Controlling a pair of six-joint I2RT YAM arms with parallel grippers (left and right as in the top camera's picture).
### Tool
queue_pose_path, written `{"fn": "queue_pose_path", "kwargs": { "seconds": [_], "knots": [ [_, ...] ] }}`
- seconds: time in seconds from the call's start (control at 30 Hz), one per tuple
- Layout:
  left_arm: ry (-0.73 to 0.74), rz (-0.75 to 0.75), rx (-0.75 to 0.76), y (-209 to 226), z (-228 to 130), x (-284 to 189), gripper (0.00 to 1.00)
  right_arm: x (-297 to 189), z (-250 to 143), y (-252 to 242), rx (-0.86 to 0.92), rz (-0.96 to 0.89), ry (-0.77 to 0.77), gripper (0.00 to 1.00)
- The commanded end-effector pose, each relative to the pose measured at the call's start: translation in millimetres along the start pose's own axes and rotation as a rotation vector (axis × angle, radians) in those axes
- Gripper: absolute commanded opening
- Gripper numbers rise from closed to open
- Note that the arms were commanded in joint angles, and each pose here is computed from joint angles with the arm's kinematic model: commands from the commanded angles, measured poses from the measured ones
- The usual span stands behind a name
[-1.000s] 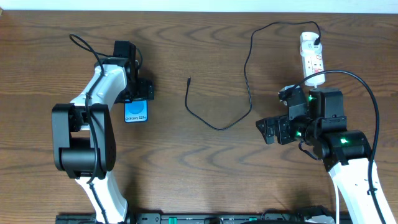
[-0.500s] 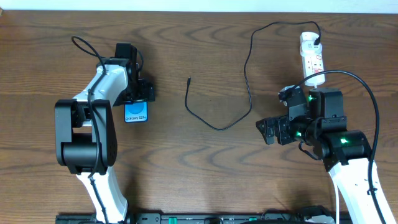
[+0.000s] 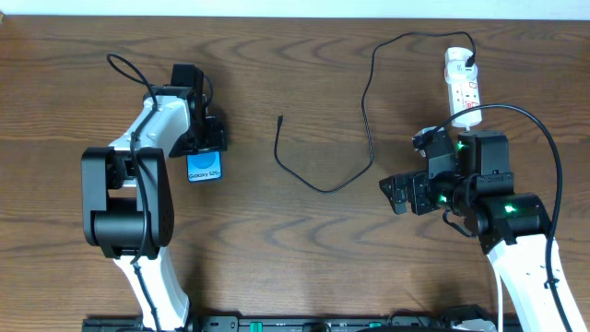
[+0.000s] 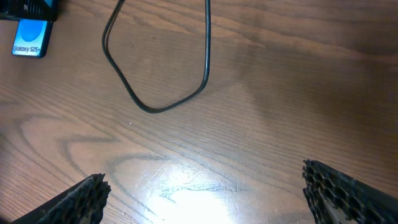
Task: Plug charger to phone and switch on socket
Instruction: 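Close the left gripper on the phone's bottom edge and lift it, then raise the phone with the left gripper and move right gripper toward it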
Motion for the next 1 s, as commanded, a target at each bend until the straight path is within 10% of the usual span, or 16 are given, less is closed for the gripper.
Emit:
{"fn": "queue_pose_path", "kwargs": {
  "seconds": [0.0, 0.5, 0.97],
  "knots": [
    [0.046, 0.036, -0.004, 4.6, -5.8, 14.1, 0.76, -5.0, 7.1, 2.1, -0.01, -0.002, -0.021, 0.99],
    [-0.093, -0.024, -0.027, 2.1, 4.1, -49.1, 0.68, -5.0, 7.2, 2.1, -0.01, -0.002, -0.022, 0.99],
    [-0.175, -0.069, -0.106, 5.0, -0.4, -93.3, 0.37, -5.0, 7.2, 2.1, -0.01, -0.001, -0.022, 0.99]
  ]
}}
Point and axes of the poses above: each gripper's point midway between its finger pads, its own x axis out along the fingers, its own y axis along the line the jaws close on, z = x × y, the point moved 9 cm from there along -x, back along the fingers, and after that the axes turned 13 degrees about -x, right-handed, at the moved point
